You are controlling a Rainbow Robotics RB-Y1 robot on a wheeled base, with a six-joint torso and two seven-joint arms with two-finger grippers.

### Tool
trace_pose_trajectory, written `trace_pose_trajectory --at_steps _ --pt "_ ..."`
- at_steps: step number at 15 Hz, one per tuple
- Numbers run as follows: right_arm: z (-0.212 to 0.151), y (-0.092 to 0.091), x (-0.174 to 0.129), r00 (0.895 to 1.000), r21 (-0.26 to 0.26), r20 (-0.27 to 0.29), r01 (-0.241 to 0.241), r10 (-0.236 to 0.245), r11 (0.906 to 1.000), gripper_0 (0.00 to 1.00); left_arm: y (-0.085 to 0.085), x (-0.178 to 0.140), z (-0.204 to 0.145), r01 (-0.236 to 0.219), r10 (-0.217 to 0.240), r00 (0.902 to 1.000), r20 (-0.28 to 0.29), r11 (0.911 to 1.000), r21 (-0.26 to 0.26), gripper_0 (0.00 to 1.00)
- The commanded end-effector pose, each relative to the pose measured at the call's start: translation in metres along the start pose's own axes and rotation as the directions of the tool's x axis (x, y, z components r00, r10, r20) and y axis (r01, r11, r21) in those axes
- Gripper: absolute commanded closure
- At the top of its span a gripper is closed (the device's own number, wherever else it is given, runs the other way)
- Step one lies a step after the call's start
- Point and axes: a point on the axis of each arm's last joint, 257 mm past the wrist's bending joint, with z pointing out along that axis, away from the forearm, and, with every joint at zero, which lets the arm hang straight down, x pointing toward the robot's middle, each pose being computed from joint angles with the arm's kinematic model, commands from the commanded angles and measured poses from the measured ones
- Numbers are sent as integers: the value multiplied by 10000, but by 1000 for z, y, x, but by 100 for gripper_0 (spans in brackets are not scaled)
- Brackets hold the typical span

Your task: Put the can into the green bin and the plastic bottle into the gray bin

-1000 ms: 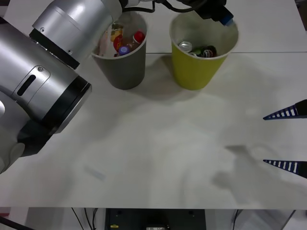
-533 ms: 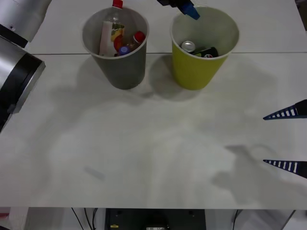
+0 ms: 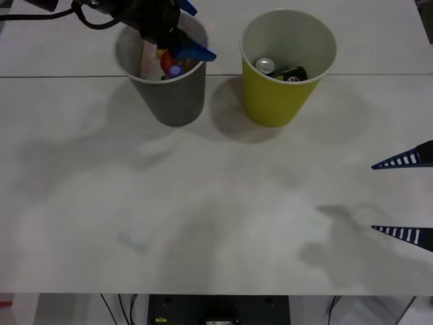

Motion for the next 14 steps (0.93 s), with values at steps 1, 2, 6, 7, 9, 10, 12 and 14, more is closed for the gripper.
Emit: trace_pose_trajectory --at_steps 1,2,6,7,9,10,12,14 --pt "0 0 0 10000 0 -1 -1 1 10000 0 -14 21 -24 -115 115 9998 160 9999 28 0" --pt "0 0 0 10000 0 -1 -1 1 10000 0 -22 31 -34 -198 198 9996 204 9998 42 0" --pt "0 0 0 10000 0 -1 -1 1 10000 0 -48 70 -63 -580 574 9977 371 9982 177 0" --pt "0 0 0 10000 0 -1 -1 1 10000 0 -53 78 -69 -619 609 9970 470 9979 203 0" --pt "0 0 0 10000 0 -1 -1 1 10000 0 -67 98 -80 -823 803 9951 581 9960 338 0" --pt "0 0 0 10000 0 -1 -1 1 10000 0 -74 110 -86 -1067 1041 9926 618 9935 406 0" --pt "0 0 0 10000 0 -1 -1 1 10000 0 -85 132 -95 -1557 1531 9862 626 9870 389 0" --pt "0 0 0 10000 0 -1 -1 1 10000 0 -98 152 -100 -2128 2105 9762 528 9762 421 0"
